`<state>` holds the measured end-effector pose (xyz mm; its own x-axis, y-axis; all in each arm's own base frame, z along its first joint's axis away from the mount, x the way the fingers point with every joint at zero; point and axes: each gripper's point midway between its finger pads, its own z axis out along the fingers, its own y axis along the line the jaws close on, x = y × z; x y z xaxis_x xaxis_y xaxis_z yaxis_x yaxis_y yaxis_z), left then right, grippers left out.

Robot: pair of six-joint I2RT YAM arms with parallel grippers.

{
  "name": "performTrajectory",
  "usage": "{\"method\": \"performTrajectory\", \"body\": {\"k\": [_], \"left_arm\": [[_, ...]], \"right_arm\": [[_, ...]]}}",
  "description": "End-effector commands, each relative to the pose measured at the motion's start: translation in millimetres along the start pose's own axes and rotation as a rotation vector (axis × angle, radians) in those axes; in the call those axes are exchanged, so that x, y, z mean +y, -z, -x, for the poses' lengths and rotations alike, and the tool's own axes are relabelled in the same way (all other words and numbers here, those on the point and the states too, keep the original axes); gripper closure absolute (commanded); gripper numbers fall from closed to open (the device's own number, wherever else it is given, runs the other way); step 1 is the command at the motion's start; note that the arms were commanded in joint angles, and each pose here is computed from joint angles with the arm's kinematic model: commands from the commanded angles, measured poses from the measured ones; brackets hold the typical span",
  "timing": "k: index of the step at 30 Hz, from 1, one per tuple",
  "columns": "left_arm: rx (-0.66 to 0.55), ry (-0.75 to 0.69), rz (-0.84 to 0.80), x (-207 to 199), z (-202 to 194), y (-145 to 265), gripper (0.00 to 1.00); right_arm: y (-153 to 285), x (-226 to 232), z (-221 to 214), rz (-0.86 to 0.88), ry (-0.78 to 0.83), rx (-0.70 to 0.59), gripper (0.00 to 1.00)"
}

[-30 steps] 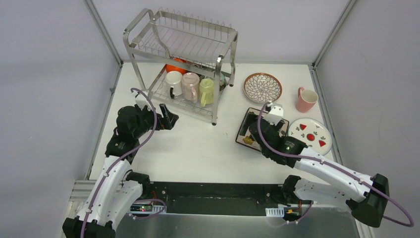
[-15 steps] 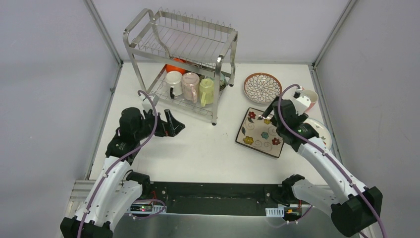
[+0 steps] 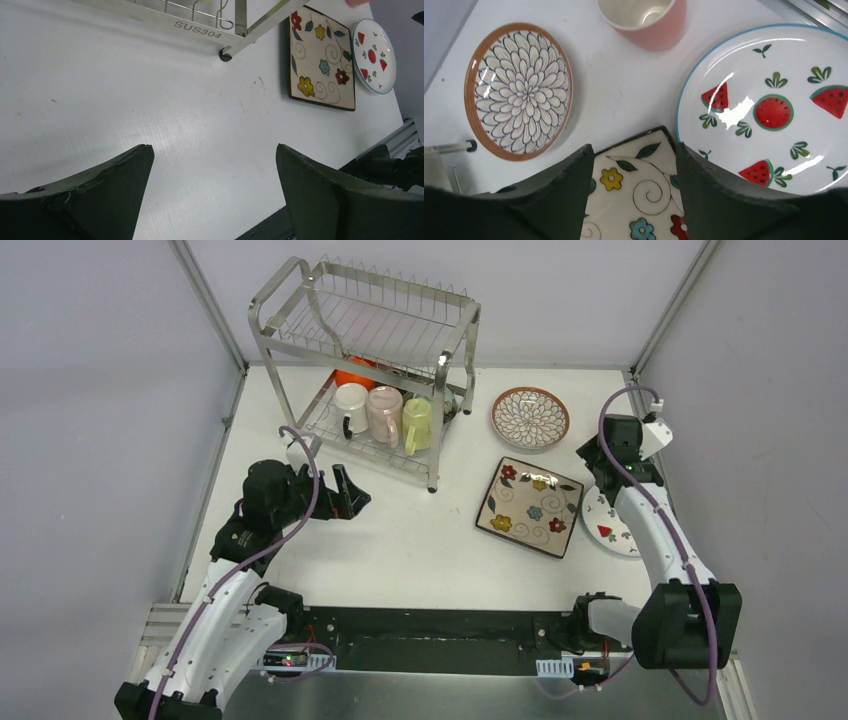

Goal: Load the mixed dishes into the dish rack
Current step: Pick up the cup at the corner of the board.

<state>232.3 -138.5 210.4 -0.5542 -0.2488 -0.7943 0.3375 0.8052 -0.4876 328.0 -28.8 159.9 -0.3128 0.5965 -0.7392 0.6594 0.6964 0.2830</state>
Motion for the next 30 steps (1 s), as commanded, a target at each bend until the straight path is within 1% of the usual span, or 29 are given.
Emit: {"method": "performTrajectory", "body": {"k": [1, 4, 7, 10, 12, 14, 19, 30], "left_arm": [[-0.044, -0.044, 0.004, -4, 11, 5, 0.02], [-0.043, -0.055, 0.009, -3, 11, 6, 0.03], [-0.045, -0.064, 0.015, -3, 12, 7, 0.03], [-0.048, -0.07, 0.019, -3, 13, 7, 0.03], [-0.05, -0.07, 0.032, -1, 13, 7, 0.03], [-0.059, -0.066, 0.057, 3, 15, 8, 0.03], [-0.072, -0.07, 0.088, 7, 18, 11, 0.03], [-0.069, -0.095, 0.068, 2, 18, 13, 0.04]], "right_arm": [[-15, 20, 45, 0.068, -0.13, -0.041, 0.4], [-27, 8, 56, 0.032, -0.177, -0.052, 0.48], [-39, -6, 63, -0.002, -0.225, -0.061, 0.51], [-53, -18, 63, -0.033, -0.275, -0.04, 0.52], [-62, -19, 63, -0.018, -0.311, -0.019, 0.52], [-70, -19, 69, 0.004, -0.337, -0.041, 0.51], [-85, -23, 77, -0.02, -0.349, -0.044, 0.51], [-100, -31, 86, -0.056, -0.365, -0.042, 0.51]]}}
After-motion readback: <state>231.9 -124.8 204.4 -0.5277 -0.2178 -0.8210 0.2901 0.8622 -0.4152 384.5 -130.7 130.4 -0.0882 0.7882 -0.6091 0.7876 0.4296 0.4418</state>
